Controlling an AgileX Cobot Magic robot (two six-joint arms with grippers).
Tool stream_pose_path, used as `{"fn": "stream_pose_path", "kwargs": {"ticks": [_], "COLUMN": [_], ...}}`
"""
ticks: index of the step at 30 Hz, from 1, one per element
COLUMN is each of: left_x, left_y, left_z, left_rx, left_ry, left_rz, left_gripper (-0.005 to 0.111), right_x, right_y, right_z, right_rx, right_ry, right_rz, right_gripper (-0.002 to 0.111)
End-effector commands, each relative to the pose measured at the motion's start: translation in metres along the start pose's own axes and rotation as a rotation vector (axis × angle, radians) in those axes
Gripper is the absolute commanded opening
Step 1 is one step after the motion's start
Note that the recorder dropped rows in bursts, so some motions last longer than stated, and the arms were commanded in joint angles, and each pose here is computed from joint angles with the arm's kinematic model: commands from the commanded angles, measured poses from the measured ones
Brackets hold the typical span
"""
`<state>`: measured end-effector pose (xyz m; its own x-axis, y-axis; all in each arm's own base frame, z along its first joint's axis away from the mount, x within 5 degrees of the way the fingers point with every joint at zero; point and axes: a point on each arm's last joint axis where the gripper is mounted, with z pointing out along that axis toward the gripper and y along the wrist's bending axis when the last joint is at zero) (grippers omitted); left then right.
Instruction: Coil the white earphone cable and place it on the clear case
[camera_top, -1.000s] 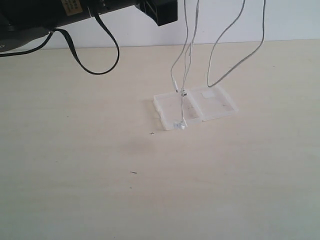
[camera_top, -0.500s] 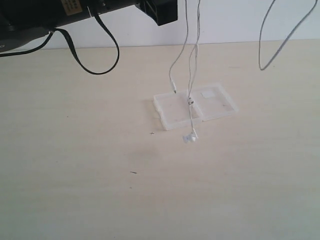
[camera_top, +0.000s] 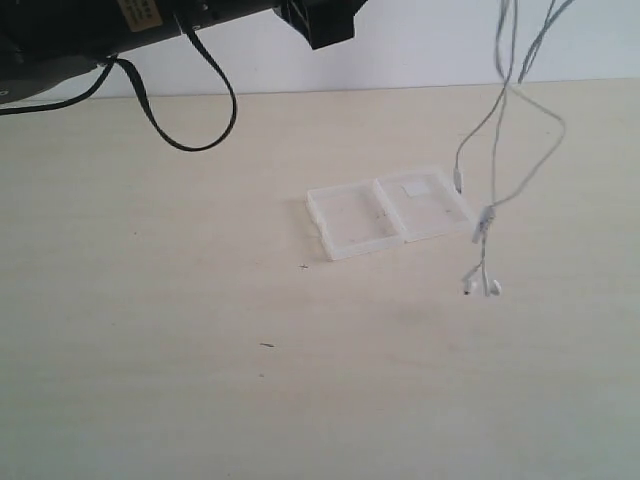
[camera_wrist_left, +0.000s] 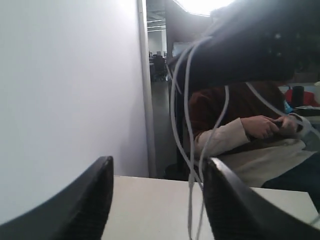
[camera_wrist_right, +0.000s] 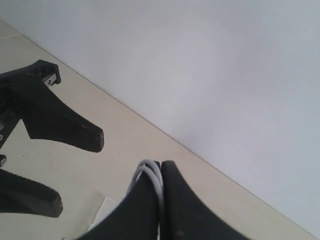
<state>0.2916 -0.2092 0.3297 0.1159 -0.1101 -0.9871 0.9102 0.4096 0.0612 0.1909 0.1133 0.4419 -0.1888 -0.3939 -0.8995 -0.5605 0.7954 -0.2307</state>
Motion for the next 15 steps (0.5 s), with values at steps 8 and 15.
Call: {"fn": "stream_pose_path", "kwargs": {"ticks": [8,15], "left_x": [0.018,0.048], "left_y": [-0.007,-0.009], "left_z": [0.001,0.012], "left_rx": [0.075,0.093], "left_ry": [0.087,0.144], "left_rz": [-0.106,-0.158], "left_gripper": [0.071,0.071], "right_x": [-0.012,-0.012], "right_y": [-0.004,-0.004], "right_z": [-0.013,-0.008], "right_rx": [0.013,0.01], "right_ry": [-0.017,-0.007], "right_rz": [-0.008,-0.006], "right_gripper": [0.0,0.0]}}
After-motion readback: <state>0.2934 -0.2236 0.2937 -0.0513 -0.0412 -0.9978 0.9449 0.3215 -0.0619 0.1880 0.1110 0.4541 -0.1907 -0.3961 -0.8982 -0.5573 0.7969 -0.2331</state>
